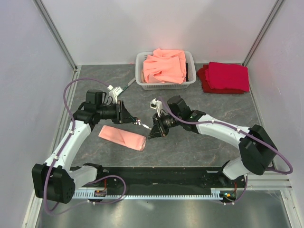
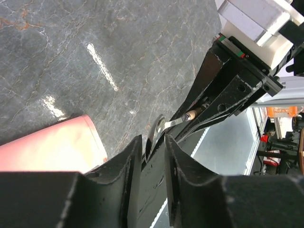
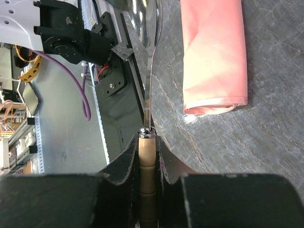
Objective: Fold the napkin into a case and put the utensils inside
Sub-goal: Pass from the right arm to the left, then pass from the left arm to the right
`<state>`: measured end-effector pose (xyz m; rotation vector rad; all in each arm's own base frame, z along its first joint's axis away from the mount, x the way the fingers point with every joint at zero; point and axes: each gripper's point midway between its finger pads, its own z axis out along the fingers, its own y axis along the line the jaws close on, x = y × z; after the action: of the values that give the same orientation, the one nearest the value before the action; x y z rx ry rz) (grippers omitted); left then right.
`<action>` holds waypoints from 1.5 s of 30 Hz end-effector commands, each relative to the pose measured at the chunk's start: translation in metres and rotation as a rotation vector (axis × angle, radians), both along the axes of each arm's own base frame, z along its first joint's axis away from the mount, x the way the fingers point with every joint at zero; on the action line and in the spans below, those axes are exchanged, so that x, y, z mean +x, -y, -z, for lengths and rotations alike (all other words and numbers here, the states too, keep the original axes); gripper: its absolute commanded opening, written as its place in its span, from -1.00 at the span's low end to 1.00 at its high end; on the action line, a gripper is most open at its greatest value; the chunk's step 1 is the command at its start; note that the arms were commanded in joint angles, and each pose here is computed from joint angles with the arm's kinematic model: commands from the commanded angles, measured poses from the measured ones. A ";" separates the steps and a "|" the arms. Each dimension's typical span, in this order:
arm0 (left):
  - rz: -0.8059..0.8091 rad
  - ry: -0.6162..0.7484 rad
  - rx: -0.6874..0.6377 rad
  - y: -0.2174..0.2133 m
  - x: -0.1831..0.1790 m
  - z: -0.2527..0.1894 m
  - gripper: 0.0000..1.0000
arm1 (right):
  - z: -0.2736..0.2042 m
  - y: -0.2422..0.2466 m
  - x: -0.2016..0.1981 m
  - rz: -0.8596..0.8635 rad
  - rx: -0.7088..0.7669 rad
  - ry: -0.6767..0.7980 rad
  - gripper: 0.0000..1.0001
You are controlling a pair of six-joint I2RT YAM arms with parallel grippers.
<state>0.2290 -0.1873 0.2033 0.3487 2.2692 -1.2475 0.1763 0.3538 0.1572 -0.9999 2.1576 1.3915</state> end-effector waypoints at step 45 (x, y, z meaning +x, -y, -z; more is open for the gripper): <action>-0.265 0.033 0.676 -0.191 0.049 0.044 -0.96 | 0.044 0.027 0.020 0.208 0.017 -0.262 0.38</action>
<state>0.2771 0.0035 0.1605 0.2432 2.5580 -0.2173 0.1977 0.3197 0.1056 -0.5586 2.4244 1.4349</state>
